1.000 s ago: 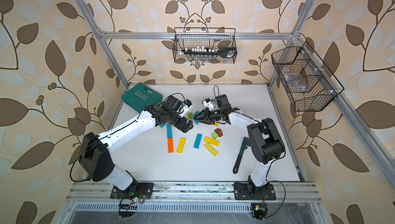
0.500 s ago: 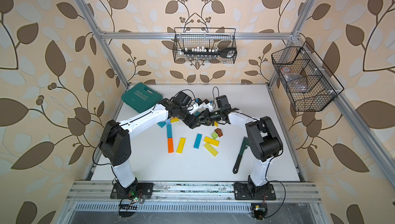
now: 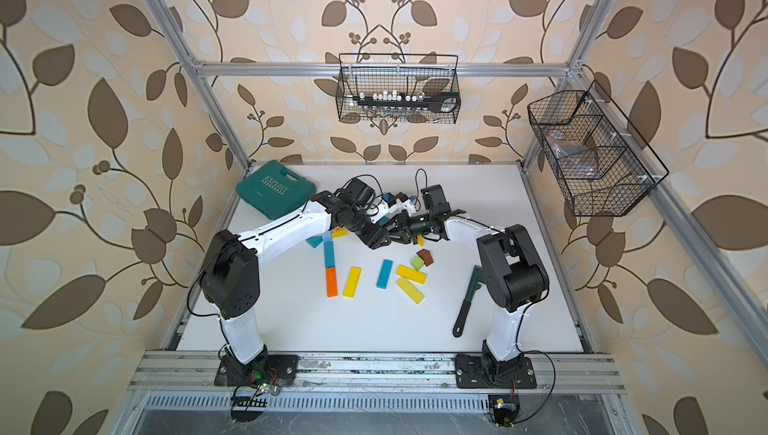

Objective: Assemble a small pinwheel with building blocks
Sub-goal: Pick up the building block from the center of the board.

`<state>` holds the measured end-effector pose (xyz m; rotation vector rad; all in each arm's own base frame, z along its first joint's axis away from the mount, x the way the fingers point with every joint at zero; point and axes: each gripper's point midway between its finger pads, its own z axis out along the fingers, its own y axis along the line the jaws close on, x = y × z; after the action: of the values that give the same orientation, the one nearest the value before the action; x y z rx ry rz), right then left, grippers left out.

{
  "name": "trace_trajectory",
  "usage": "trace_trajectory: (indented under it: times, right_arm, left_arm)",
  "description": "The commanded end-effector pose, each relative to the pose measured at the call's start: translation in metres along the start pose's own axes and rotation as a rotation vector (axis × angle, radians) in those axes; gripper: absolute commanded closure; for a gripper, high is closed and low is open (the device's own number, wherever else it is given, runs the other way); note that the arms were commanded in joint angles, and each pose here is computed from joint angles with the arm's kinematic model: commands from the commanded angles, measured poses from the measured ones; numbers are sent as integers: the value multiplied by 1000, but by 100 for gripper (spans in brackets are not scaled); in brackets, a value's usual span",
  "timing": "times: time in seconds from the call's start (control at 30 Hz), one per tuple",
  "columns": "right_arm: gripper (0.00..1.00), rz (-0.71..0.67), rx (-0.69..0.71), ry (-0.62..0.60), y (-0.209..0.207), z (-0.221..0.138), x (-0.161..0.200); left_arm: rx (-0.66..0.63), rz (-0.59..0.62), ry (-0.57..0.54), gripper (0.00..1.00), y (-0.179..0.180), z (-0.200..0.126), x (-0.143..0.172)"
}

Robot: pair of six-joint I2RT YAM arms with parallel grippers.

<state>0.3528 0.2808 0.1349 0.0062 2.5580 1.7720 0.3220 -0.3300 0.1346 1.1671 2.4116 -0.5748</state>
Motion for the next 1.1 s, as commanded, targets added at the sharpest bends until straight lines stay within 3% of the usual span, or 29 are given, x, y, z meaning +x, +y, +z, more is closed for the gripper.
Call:
trace_trajectory:
  times: [0.0,0.2,0.37,0.5,0.67,0.93,1.07]
  right_arm:
    - [84,-5,-23,20,3,4,-3]
    - [82,-1,-26,25,1,4,-3]
    - [71,-1,-27,31,0,4,-3]
    - [59,1,-23,29,-2,3,-5]
    - [56,-4,-19,9,0,-2,-10]
    - [55,4,4,-49,-5,-18,-23]
    - [55,24,72,-107,-21,-38,-29]
  left_arm:
    - [37,37,-38,35,-9,-10,-12]
    - [33,47,-24,44,-7,-8,-11]
    - [43,42,-26,52,-9,-9,-11]
    - [35,24,-15,54,-7,-12,-7]
    - [-1,-18,13,54,-1,-15,3]
    - [-113,-158,74,55,18,-17,27]
    - [-277,-360,134,53,51,-27,42]
